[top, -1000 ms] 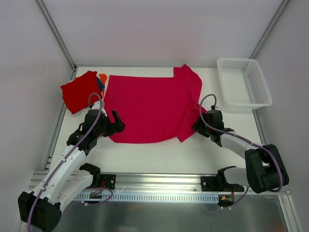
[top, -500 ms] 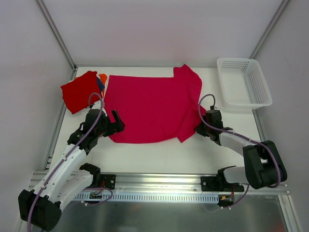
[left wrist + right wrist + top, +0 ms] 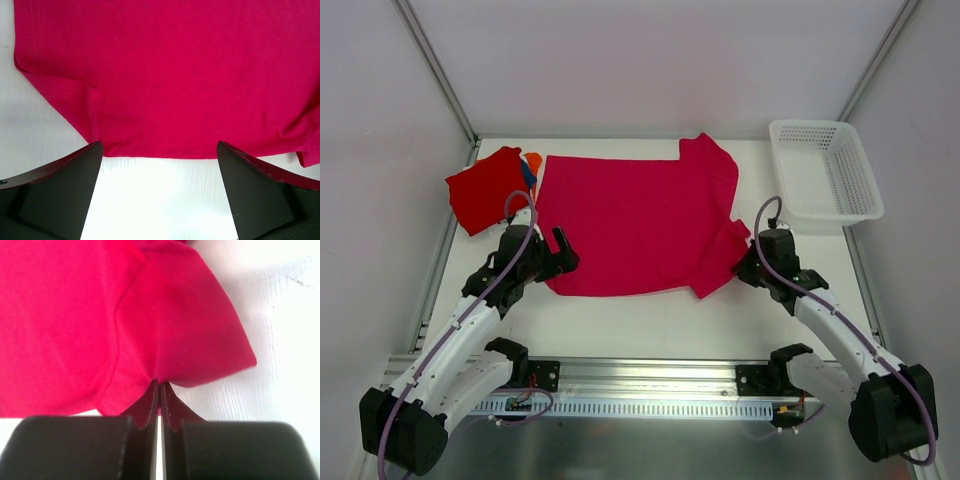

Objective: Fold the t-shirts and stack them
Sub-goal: Flatten out the tshirt, then grap the side of the flattened tshirt closest away from the robot with both arms, then fold the flattened tshirt in 1/3 of the way

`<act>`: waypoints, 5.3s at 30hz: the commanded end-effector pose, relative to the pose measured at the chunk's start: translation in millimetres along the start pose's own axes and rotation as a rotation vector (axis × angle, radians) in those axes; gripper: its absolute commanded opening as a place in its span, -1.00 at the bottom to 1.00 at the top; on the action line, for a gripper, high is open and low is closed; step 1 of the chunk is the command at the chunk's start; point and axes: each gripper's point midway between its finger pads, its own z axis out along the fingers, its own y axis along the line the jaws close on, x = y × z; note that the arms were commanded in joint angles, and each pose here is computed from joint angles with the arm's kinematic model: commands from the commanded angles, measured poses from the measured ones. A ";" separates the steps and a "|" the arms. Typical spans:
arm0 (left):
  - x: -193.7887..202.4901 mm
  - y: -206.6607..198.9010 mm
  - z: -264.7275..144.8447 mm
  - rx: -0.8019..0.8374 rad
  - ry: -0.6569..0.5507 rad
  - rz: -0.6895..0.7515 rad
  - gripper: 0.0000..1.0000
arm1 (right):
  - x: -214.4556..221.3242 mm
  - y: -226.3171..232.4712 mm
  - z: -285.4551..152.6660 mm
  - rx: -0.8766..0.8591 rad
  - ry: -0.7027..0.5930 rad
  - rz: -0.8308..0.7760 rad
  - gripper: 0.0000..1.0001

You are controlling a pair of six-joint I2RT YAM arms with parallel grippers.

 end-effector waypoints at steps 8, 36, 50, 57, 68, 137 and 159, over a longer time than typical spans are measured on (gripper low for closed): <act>4.1 0.4 6.1 0.003 -0.006 0.000 0.98 | -6.7 10.9 -67.2 -0.032 -0.022 -0.034 -0.96; 15.1 2.9 13.8 -0.003 0.017 -0.004 0.98 | 97.7 -46.2 -64.4 -0.028 0.079 0.083 0.99; 21.2 4.2 16.3 -0.001 0.029 0.008 0.98 | 119.9 -17.8 -26.2 -0.038 0.145 0.007 0.92; 23.9 5.3 16.1 0.003 0.032 0.013 0.98 | 113.4 -19.9 -17.7 0.009 0.122 -0.036 0.77; 45.3 27.3 7.7 -0.082 0.068 -0.051 0.98 | 104.4 -37.5 -26.1 0.064 0.067 -0.047 -0.81; 35.2 40.3 44.5 -0.292 0.066 -0.064 -1.00 | 91.9 -44.4 -42.3 0.081 0.028 -0.081 -0.99; -33.2 23.9 -11.9 -0.267 -0.140 -0.062 -1.00 | 24.3 18.6 -71.9 0.026 -0.061 -0.191 -0.99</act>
